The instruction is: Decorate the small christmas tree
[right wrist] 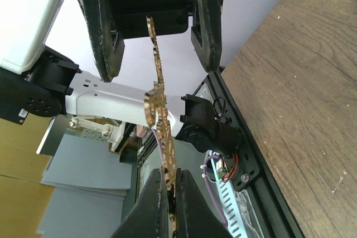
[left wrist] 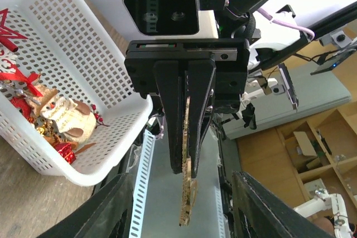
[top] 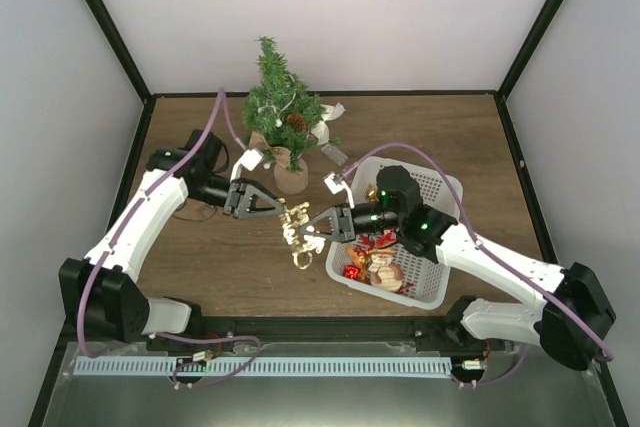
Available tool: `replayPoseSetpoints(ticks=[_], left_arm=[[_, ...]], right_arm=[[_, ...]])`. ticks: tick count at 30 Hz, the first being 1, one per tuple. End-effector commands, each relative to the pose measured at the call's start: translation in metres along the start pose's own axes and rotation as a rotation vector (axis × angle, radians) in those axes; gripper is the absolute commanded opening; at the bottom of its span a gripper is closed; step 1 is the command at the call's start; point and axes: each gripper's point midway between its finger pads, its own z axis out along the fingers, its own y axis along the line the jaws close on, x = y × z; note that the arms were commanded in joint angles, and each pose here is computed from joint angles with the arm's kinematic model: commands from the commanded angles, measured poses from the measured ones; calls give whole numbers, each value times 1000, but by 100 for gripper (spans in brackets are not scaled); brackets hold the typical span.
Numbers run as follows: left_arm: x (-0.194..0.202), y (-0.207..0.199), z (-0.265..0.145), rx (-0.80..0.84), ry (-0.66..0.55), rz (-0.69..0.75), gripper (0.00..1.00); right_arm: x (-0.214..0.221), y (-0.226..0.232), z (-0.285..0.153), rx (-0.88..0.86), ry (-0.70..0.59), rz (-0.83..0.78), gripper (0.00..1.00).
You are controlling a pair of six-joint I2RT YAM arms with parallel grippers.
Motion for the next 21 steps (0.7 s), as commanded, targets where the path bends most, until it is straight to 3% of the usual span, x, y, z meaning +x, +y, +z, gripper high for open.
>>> replayPoseSetpoints(ticks=[1,16,21], left_arm=[[2,-5,3,19,7,32,48],[5,-4,5,24,13,40,0],[8,-6,5,10,17,58,0]], right_arm=[[-11,20,2,-47,-7,-55,1],[-10,15,6,-41,10,-40,1],[-10,13,7,-35,13,-40,1]])
